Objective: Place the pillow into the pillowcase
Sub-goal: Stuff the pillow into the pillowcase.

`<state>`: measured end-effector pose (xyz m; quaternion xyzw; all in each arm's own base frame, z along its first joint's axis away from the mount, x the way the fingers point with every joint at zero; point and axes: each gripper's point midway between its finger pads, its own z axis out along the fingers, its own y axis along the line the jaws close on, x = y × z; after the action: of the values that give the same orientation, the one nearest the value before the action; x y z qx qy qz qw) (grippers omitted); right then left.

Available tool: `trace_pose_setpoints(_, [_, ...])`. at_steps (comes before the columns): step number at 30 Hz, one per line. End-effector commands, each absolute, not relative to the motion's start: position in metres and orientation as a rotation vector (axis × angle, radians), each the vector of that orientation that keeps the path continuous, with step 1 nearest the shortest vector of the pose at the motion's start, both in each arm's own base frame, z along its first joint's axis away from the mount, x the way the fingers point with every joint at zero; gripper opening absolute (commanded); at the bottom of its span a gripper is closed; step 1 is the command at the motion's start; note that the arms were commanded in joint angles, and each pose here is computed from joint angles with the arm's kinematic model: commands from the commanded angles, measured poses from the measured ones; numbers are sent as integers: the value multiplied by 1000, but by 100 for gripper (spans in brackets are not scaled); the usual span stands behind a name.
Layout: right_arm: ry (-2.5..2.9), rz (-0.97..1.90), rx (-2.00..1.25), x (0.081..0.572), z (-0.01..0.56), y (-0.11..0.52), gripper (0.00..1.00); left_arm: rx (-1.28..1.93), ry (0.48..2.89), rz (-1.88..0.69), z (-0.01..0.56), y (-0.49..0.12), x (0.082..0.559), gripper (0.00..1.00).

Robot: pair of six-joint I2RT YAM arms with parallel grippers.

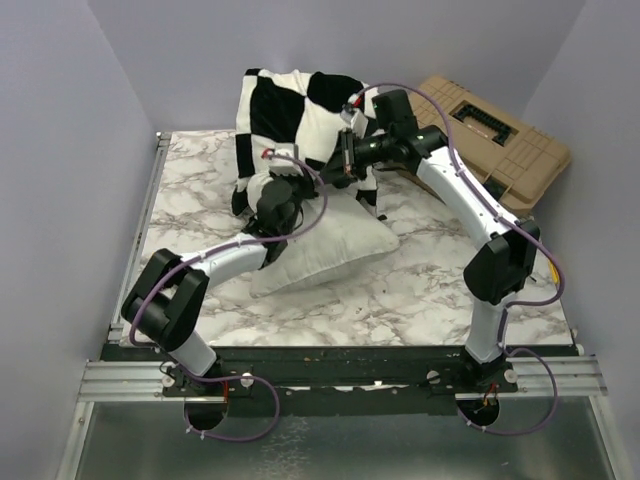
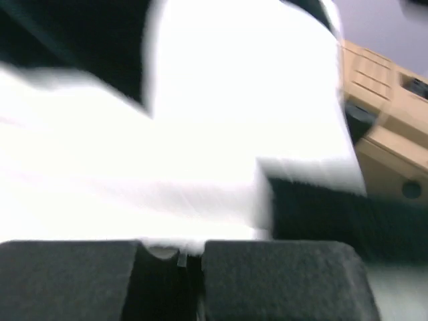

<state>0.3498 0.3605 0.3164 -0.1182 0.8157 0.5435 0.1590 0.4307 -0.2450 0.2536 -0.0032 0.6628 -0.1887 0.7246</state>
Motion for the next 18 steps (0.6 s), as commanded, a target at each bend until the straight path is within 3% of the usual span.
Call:
trace_pose_setpoints(1, [2839, 1565, -596, 230, 252, 346, 0, -304, 1343, -484, 340, -178, 464, 0])
trace_pose_setpoints(8, [2793, 1117, -702, 292, 179, 348, 0, -490, 1694, -506, 259, -179, 452, 0])
trace_pose_setpoints(11, [2738, 1084, -731, 301, 165, 350, 0, -526, 1800, -533, 236, -180, 451, 0])
trace_pose_setpoints(14, [2700, 1113, -714, 302, 161, 354, 7, -479, 1878, -587, 227, -188, 457, 2])
trace_pose_setpoints(15, [2691, 1131, -695, 304, 162, 356, 14, -458, 1900, -601, 230, -190, 460, 10])
trace_pose_setpoints(18, [2666, 1139, -625, 315, 171, 364, 38, -409, 2047, -562, 222, -186, 457, 50])
